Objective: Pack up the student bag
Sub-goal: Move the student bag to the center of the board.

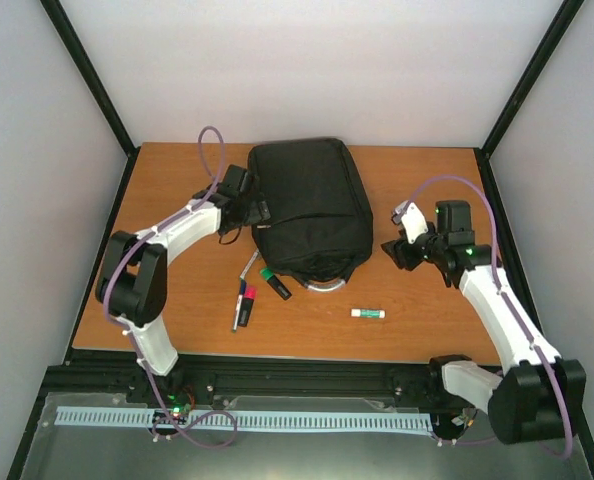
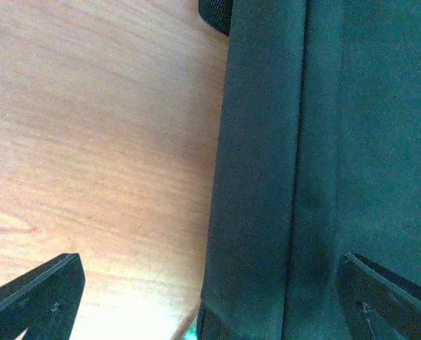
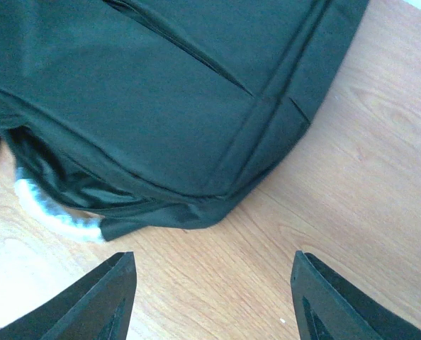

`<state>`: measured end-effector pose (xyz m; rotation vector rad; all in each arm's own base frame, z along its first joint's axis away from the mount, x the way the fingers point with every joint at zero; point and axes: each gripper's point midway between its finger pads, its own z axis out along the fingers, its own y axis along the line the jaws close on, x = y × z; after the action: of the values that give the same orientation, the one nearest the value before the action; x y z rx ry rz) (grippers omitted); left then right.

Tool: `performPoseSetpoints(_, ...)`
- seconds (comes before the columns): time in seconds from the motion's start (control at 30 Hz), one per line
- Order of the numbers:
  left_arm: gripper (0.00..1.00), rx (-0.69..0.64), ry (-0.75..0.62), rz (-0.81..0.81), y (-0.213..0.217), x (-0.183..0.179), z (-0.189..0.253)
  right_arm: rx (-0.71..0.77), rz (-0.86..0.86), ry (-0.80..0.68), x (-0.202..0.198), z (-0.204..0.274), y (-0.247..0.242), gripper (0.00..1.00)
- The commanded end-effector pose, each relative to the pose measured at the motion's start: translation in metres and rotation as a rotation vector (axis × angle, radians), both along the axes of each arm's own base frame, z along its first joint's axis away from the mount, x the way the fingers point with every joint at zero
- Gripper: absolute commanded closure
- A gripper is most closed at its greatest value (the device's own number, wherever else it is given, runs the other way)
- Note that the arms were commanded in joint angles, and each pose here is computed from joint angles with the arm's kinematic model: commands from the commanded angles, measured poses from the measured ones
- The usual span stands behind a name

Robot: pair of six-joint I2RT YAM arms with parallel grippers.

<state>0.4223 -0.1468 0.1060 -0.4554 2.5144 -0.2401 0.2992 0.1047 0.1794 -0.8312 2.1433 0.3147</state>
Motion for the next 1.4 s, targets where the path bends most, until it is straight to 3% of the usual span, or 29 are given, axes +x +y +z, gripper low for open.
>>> performPoseSetpoints(0.0,0.00,-0.002,-0.012,0.003,-0.003,0.027,0.016,0.028,-0.076,0.064,0.029,-0.005,-0.012,0.40)
performPoseSetpoints(0.17,0.00,-0.003,-0.037,-0.037,-0.011,0.057,0.014,0.143,-0.143,0.198,0.088,-0.018,-0.013,0.40)
performPoseSetpoints(0.3,0.00,-0.060,-0.014,-0.073,-0.020,0.079,0.005,0.322,-0.157,0.373,0.137,-0.041,-0.007,0.40)
performPoseSetpoints(0.43,0.02,-0.103,-0.019,-0.132,-0.035,0.090,0.002,0.479,-0.113,0.538,0.166,-0.065,0.015,0.39)
performPoseSetpoints(0.57,0.10,-0.202,0.009,-0.218,-0.060,0.092,-0.009,0.521,-0.133,0.659,0.184,-0.090,0.023,0.39)
performPoseSetpoints(0.63,0.13,-0.266,-0.008,-0.252,-0.075,0.098,-0.009,0.528,-0.140,0.690,0.182,-0.099,0.025,0.43)
performPoseSetpoints(0.73,0.15,-0.317,-0.006,-0.301,-0.097,0.096,-0.011,0.531,-0.131,0.720,0.171,-0.105,0.025,0.60)
performPoseSetpoints(0.93,0.18,-0.337,-0.022,-0.435,-0.155,0.081,-0.005,0.580,-0.172,0.774,0.137,-0.110,-0.001,0.80)
performPoseSetpoints(1.17,0.19,-0.375,-0.037,-0.570,-0.215,0.057,0.011,0.617,-0.290,0.724,0.113,-0.113,-0.074,0.88)
performPoseSetpoints(1.27,0.19,-0.362,-0.053,-0.603,-0.224,0.054,0.019,0.632,-0.324,0.715,0.103,-0.115,-0.099,0.88)
performPoseSetpoints(1.37,0.18,-0.289,-0.079,-0.588,-0.211,0.054,0.027,0.638,-0.296,0.717,0.084,-0.108,-0.103,0.82)
